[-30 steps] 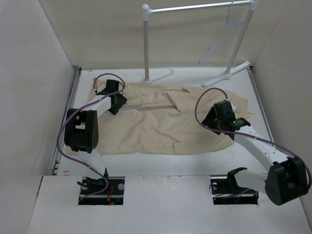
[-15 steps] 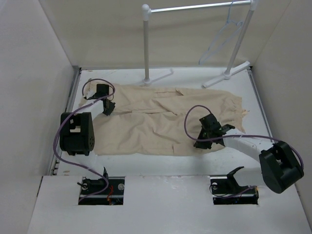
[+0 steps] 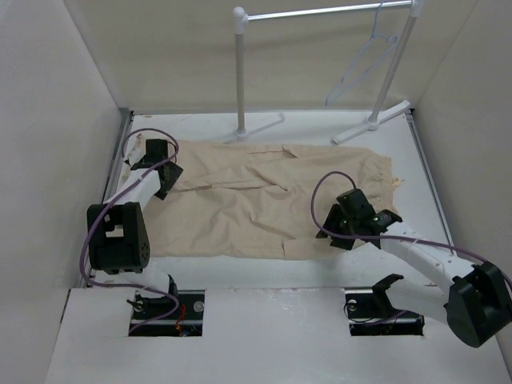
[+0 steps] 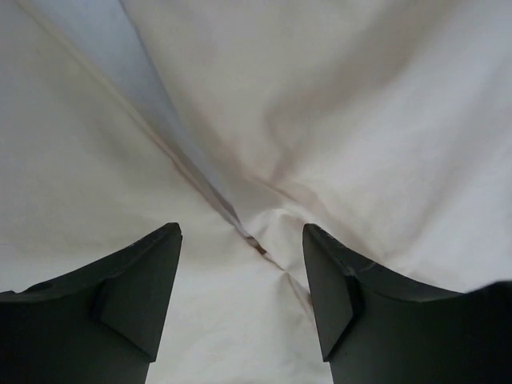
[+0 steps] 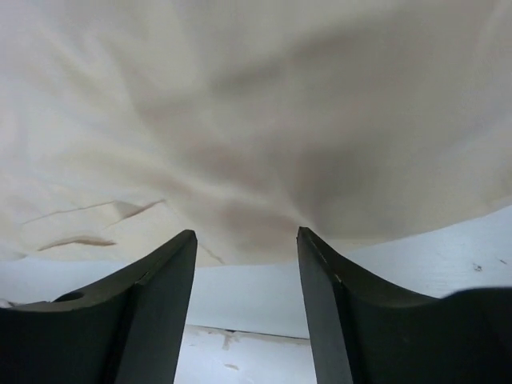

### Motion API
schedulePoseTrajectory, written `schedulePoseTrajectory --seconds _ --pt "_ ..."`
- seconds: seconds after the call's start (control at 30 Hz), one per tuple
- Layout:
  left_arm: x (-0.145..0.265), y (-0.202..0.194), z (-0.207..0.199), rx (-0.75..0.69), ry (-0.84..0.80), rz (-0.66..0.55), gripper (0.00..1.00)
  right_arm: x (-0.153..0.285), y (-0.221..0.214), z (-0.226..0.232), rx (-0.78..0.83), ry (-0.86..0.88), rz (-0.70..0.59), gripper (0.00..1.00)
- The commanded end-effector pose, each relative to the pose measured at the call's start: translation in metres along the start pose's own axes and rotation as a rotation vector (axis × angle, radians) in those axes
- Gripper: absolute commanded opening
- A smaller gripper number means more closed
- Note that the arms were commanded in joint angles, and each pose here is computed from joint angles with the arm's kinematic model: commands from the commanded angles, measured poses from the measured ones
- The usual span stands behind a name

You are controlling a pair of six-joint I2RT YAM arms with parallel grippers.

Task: Place the trousers on the hanger
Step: Flatten out the trousers at the center of the board.

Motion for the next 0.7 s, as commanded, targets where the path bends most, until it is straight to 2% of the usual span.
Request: schedulePoseTrajectory --seconds 0.0,0.03,0.07,0.13,0.2,0.23,0.27,0.33,0.43,0.5,0.67 --pt "0.045 0.064 -0.023 0.043 -0.104 -0.180 0.61 0.023 0.028 0.027 0.060 0.062 -0.093 0.60" --pt "0.047 0.074 -0.025 0.063 -0.108 -0.200 0.60 0.027 0.033 0.033 0.065 0.081 -0.108 0.60" --pt "0.044 0.083 -0.027 0.081 -0.108 -0.216 0.59 0.030 0.039 0.040 0.067 0.102 -0.127 0.56" --pt "0.033 0.096 -0.030 0.101 -0.094 -0.224 0.53 0.034 0.049 0.055 0.084 0.153 -0.151 0.36" --pt "0.015 0.107 -0.032 0.103 -0.064 -0.219 0.32 0.037 0.057 0.071 0.102 0.197 -0.160 0.19" --pt "0.007 0.111 -0.034 0.091 -0.044 -0.215 0.22 0.037 0.059 0.079 0.119 0.213 -0.156 0.14" --pt "-0.001 0.115 -0.033 0.067 -0.020 -0.218 0.17 0.037 0.060 0.085 0.134 0.223 -0.152 0.12" --pt "-0.011 0.123 -0.029 0.000 0.043 -0.240 0.15 0.037 0.066 0.093 0.154 0.230 -0.164 0.12" --pt "-0.020 0.137 -0.027 -0.112 0.108 -0.291 0.26 0.033 0.063 0.101 0.179 0.249 -0.156 0.23" --pt "-0.029 0.140 -0.031 -0.158 0.112 -0.286 0.30 0.028 0.059 0.101 0.186 0.254 -0.148 0.27" --pt "-0.057 0.142 -0.030 -0.192 0.162 -0.256 0.32 0.013 0.046 0.084 0.183 0.221 -0.113 0.29"
Point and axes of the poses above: each gripper's point midway between its finger pads, its own x axis back along the fingers, its own z axis along the line the jaws close on, y = z × x, the point moved 2 cm from there along x, back along the fingers, and after that the axes turned 2 degrees about -x, right-handed, at the moved point
